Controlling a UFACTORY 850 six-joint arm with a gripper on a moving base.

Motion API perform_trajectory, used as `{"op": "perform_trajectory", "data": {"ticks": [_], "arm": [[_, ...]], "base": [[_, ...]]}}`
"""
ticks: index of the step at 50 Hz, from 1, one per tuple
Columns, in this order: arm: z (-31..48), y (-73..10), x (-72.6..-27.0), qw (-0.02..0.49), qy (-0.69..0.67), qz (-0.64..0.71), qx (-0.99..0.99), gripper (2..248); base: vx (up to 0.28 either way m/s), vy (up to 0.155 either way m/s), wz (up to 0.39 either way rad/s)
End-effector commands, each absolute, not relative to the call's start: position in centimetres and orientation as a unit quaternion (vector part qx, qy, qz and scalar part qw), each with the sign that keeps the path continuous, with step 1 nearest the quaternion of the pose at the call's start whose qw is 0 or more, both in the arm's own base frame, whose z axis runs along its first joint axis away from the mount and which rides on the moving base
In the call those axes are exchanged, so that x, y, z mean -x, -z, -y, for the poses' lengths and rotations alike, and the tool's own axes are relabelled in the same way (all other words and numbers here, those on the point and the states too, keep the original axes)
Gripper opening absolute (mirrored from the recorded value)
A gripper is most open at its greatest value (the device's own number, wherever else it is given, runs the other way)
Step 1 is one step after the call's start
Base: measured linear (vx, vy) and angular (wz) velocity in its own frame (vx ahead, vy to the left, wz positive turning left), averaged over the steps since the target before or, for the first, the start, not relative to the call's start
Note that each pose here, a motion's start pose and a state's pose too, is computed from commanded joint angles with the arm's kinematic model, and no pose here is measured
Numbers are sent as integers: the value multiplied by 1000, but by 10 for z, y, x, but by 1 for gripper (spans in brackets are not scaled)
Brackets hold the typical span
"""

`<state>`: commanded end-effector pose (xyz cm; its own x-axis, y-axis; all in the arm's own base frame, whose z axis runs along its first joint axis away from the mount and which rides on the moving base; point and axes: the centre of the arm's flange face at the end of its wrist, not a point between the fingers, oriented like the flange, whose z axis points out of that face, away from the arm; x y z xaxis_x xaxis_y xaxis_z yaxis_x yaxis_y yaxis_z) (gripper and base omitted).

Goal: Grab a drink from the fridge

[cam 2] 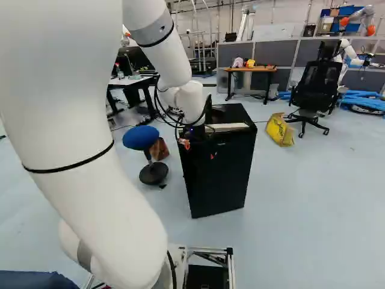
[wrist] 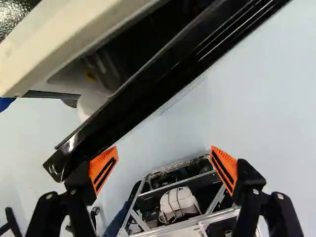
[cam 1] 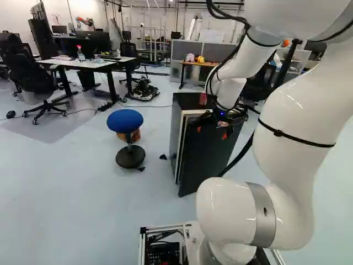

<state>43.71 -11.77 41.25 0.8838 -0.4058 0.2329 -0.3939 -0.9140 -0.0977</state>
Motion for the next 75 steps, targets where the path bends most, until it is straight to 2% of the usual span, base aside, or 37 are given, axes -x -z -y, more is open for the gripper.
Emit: {"op": "perform_trajectory", "data": {"ticks": [23,75], "arm": [[104,-414,-462,21,159,-185,970,247],[109,-418,-471,-11,215,-141,966,247]], "base": [[0,0,0],[0,0,0]]}}
